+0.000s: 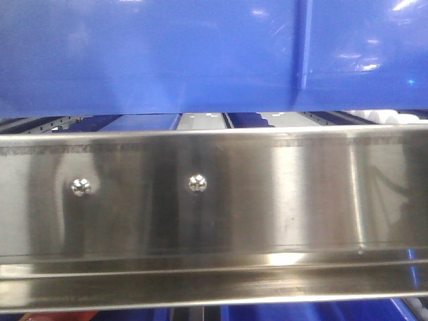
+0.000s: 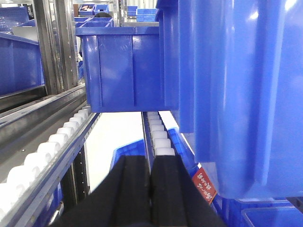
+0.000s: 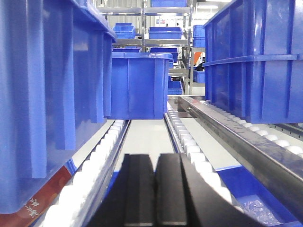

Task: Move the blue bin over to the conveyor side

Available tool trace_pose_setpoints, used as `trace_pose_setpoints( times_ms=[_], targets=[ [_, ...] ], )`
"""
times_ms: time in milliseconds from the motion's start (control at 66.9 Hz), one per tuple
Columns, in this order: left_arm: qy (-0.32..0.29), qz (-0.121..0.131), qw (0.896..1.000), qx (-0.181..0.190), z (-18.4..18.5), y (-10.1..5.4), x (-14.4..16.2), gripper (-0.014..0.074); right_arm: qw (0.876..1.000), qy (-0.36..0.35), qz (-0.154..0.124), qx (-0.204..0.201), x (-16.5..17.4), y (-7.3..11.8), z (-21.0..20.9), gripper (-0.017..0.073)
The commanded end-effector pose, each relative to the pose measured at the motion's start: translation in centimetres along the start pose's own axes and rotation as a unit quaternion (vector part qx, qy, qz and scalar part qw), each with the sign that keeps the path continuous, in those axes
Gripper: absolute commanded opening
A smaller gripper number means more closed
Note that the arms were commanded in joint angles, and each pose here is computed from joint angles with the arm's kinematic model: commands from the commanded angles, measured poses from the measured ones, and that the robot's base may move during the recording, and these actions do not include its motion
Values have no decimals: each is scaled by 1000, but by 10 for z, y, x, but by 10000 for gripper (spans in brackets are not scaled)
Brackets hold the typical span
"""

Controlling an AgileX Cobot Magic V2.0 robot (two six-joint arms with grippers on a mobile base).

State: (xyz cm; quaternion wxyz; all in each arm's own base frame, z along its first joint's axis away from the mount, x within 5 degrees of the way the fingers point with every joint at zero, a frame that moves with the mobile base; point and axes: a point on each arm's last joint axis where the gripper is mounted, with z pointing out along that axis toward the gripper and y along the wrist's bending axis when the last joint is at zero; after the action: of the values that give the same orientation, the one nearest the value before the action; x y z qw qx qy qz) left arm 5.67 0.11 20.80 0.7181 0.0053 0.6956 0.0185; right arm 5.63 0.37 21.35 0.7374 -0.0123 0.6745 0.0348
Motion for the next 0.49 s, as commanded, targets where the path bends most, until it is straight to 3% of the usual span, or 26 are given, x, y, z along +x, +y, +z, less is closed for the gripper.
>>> trace_pose_setpoints(
  times_ms=[0,478],
  targets=[
    [-3,1,1000,-1,0,0,-1,-15,1000,-15,2,-1,-3,0,0,-71],
    [-8,1,1000,-1,0,0,-2,-15,1000,-15,2,-1,-3,0,0,-71]
  ],
)
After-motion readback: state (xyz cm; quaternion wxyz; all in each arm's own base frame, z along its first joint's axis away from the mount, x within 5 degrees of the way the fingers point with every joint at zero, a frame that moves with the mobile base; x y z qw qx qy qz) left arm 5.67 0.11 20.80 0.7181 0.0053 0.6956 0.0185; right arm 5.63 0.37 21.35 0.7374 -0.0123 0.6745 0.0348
